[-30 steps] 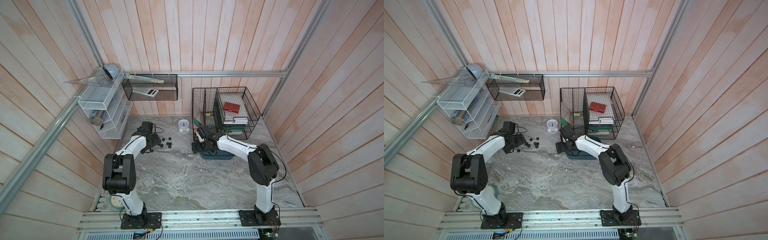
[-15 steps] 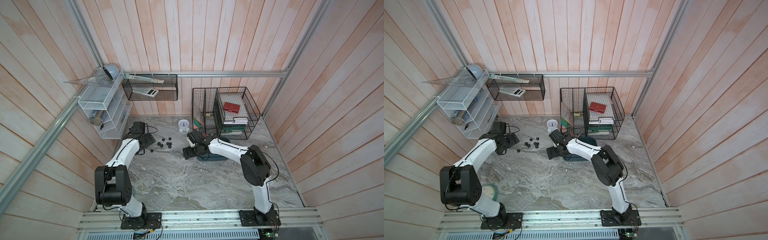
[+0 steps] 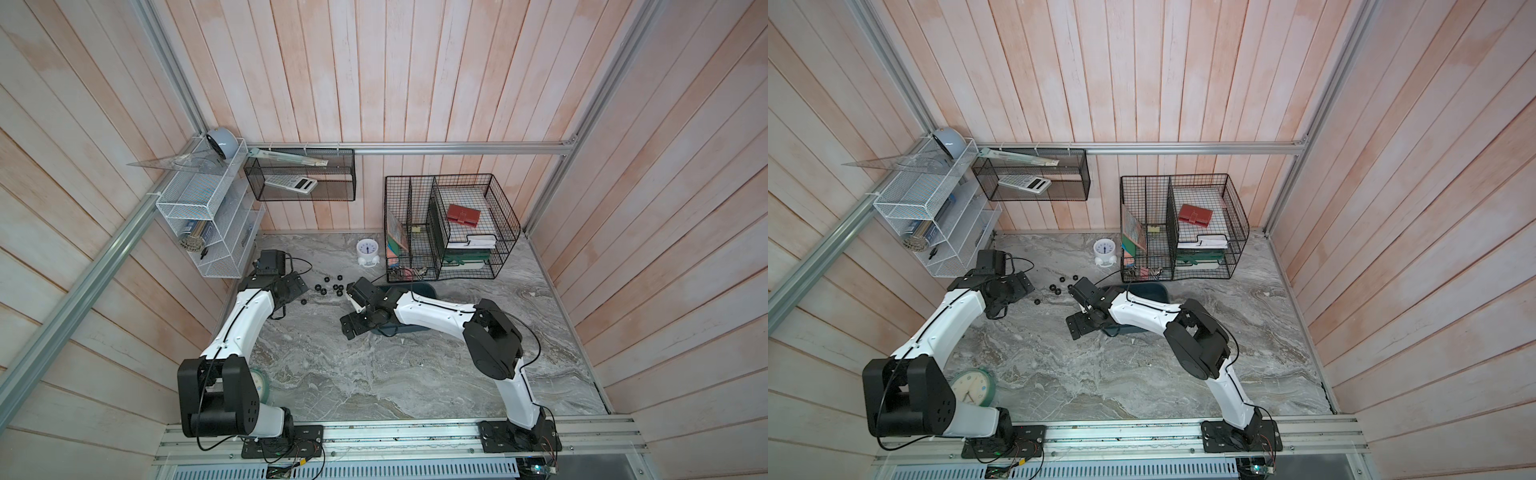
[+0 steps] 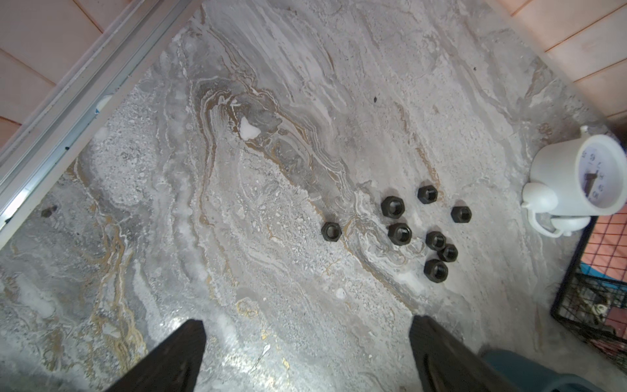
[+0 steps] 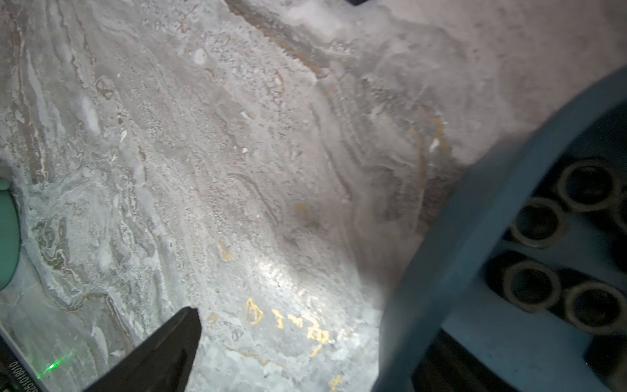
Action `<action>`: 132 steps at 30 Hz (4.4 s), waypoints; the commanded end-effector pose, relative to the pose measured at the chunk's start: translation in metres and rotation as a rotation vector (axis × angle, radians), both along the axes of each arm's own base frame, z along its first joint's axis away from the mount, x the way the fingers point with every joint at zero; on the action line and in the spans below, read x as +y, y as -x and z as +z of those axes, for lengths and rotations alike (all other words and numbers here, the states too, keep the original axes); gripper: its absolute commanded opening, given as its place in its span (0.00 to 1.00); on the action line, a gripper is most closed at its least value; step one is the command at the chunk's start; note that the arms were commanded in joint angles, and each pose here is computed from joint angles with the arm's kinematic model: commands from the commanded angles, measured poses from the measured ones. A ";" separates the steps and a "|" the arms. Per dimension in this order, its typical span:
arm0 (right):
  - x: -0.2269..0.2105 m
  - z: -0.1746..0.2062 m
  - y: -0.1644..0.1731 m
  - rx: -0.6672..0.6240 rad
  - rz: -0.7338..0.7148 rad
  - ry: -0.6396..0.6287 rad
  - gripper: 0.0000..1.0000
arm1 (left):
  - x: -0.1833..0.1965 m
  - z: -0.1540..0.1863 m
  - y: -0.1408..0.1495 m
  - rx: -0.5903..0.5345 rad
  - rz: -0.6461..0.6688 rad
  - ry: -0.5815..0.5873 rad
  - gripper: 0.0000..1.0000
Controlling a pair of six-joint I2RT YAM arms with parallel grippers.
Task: Put the nuts on the desktop into the storage box
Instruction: Move the storage box to the center of the board, then pick up the nut from the center of the board.
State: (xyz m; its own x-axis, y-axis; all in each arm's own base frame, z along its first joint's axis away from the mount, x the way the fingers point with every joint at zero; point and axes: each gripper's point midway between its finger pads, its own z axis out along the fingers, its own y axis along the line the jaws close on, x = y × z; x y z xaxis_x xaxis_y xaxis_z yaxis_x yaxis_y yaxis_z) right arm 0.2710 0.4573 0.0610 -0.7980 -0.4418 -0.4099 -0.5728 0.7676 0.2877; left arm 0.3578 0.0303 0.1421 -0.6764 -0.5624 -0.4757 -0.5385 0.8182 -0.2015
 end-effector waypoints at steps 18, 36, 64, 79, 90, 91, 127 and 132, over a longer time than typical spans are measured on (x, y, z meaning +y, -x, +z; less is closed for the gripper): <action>-0.060 0.071 -0.047 -0.168 -0.094 -0.037 0.98 | -0.011 -0.020 -0.024 -0.003 -0.002 0.061 0.85; -0.128 0.111 -0.080 -0.265 -0.186 -0.033 0.98 | -0.020 -0.091 -0.071 0.168 -0.014 -0.014 0.61; -0.137 0.109 -0.090 -0.259 -0.209 -0.010 0.98 | -0.018 -0.130 -0.068 0.255 -0.003 0.004 0.41; -0.137 0.107 -0.091 -0.252 -0.218 -0.012 0.98 | -0.028 -0.126 -0.053 0.297 -0.013 0.025 0.42; -0.137 0.106 -0.089 -0.246 -0.224 -0.021 0.98 | -0.031 -0.124 -0.051 0.307 -0.028 0.010 0.42; -0.138 0.106 -0.089 -0.245 -0.224 -0.020 0.98 | -0.030 -0.126 -0.051 0.312 -0.029 0.009 0.42; -0.207 0.119 -0.065 -0.340 -0.404 0.051 0.98 | -0.137 -0.032 -0.034 0.094 -0.231 -0.014 0.18; -0.236 0.121 -0.043 -0.357 -0.443 0.067 0.98 | -0.194 -0.023 -0.027 0.050 -0.329 -0.006 0.18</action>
